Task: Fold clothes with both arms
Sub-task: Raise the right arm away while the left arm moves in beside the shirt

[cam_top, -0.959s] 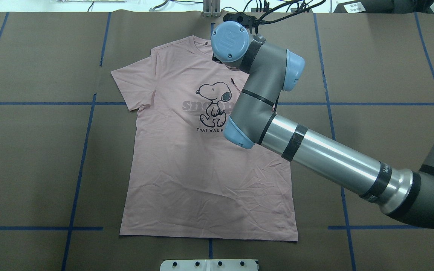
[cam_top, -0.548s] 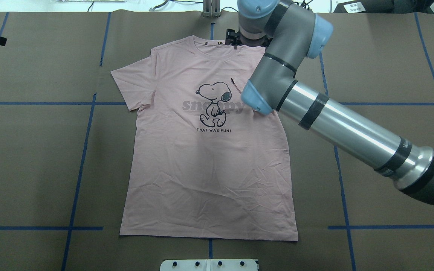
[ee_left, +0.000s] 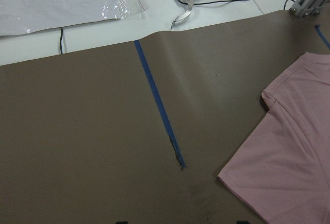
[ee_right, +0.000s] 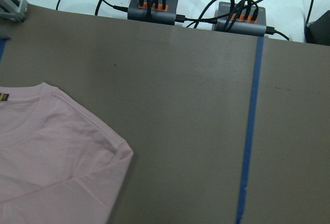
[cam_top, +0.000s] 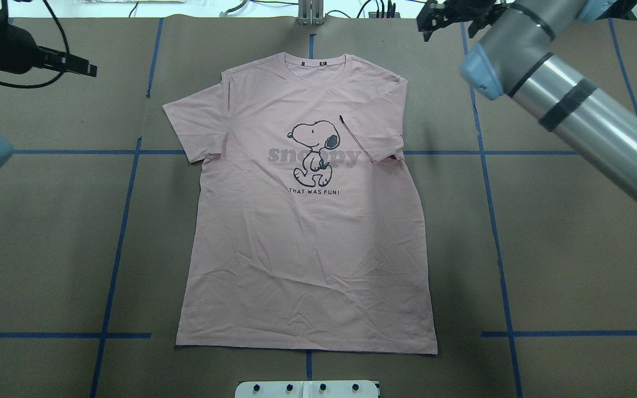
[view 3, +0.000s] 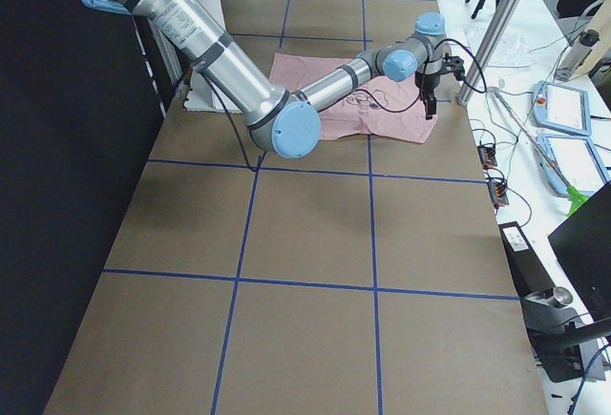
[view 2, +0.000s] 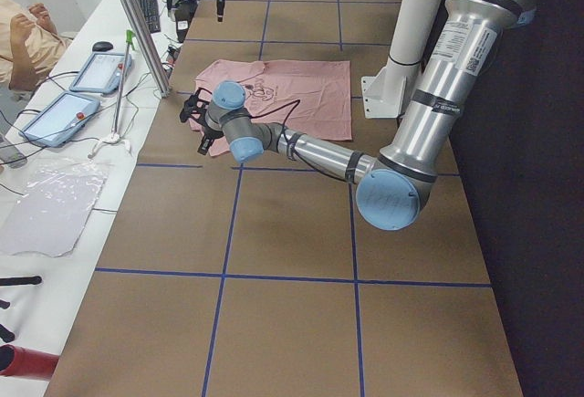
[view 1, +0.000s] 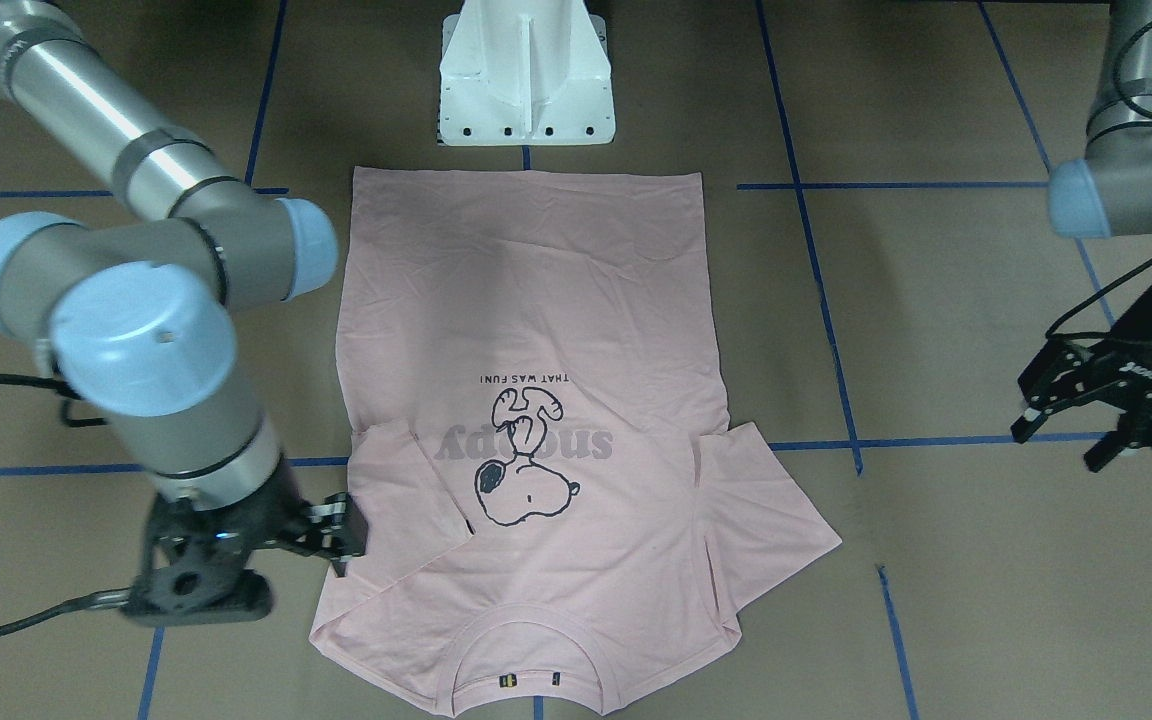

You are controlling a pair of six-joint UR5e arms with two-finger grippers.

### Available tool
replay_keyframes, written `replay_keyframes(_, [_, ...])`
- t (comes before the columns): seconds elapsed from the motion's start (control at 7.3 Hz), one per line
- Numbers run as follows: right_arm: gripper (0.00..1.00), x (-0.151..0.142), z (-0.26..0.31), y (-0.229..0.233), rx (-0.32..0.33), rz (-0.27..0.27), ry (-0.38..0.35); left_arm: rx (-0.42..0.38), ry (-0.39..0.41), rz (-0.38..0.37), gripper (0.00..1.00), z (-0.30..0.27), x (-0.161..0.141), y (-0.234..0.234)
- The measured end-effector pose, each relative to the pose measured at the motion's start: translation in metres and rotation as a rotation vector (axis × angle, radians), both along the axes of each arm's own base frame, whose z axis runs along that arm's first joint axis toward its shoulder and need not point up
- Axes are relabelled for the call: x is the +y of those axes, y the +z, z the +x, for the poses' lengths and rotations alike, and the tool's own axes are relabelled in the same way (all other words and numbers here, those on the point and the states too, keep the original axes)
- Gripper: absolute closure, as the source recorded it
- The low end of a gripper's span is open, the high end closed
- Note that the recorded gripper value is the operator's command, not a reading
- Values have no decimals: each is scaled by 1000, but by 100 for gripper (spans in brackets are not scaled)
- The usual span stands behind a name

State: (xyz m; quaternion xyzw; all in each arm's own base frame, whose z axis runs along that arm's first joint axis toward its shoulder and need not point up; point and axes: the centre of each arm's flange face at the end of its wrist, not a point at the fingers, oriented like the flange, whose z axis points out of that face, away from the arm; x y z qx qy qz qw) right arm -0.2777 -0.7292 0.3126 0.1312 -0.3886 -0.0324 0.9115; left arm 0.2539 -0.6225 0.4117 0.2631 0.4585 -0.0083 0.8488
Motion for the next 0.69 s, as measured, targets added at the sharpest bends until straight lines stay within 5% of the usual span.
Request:
replay_keyframes(0.14, [0,2,28,26,-18,21,-26,-1,-44,-38,44,37,-4,-2])
replay_keyframes(0.69, [0,11,49,48,-32,45,-31,-35,-170,-115,45,153,-8,19])
